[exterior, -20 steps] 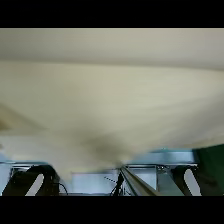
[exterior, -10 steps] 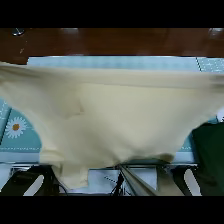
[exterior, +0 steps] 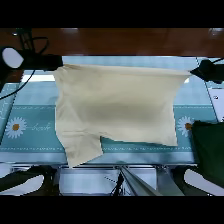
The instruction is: Fold the shirts.
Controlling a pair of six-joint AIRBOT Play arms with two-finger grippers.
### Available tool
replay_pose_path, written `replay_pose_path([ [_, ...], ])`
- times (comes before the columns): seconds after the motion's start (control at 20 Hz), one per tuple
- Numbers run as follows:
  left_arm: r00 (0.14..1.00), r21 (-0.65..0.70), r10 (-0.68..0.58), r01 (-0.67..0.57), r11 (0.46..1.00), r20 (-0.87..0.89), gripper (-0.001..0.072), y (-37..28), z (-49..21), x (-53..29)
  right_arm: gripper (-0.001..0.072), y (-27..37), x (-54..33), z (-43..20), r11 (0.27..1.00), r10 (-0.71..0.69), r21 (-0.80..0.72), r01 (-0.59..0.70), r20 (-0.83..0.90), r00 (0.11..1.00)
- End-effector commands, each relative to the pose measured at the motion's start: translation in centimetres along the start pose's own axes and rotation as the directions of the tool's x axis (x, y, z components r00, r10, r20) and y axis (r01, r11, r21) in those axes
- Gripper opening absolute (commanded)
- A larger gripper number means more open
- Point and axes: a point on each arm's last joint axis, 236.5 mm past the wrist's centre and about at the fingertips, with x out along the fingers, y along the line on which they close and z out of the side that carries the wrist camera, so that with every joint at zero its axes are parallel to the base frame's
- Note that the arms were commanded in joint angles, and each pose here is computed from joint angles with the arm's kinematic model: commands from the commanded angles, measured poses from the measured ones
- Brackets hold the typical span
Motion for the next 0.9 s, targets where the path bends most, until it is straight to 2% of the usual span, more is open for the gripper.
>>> replay_pose_path([
  [0.0, 1.0, -0.134, -0.006, 0.009, 0.991, 0.022, 0.0025, 0.1, 1.1, 5.1, 0.0019, -2.4, 6.4, 2.1, 0.995, 0.039, 0.095, -0.035, -0.045, 0.998],
  [0.2, 0.996, -0.152, -0.001, -0.012, 0.988, -0.084, 0.0026, 0.5, -1.8, 6.9, 0.0019, -3.6, 9.0, 0.8, 0.99, 0.056, 0.14, -0.035, -0.146, 0.988],
  [0.4, 0.977, -0.132, 0.017, -0.046, 0.99, -0.212, 0.0026, 1.5, -4.5, 5.9, 0.002, -2.9, 7.8, -2.3, 0.994, 0.081, 0.094, -0.057, -0.277, 0.957],
  [0.5, 0.933, -0.053, 0.032, -0.055, 0.997, -0.358, 0.0026, 2.4, -7.9, 4.7, 0.002, -3.0, 6.2, -5.3, 0.997, 0.075, 0.018, -0.074, -0.41, 0.909],
  [0.65, 0.827, 0.026, 0.044, -0.036, 0.999, -0.561, 0.0026, 3.5, -14.2, 3.7, 0.0019, -5.6, 5.3, -9.8, 1.0, -0.009, -0.007, 0.006, -0.558, 0.83],
  [0.85, 0.762, -0.065, -0.028, -0.019, 0.998, -0.646, 0.0026, 2.7, -20.7, 4.7, 0.002, -6.5, 7.6, -14.2, 0.995, 0.035, 0.097, 0.025, -0.578, 0.815],
])
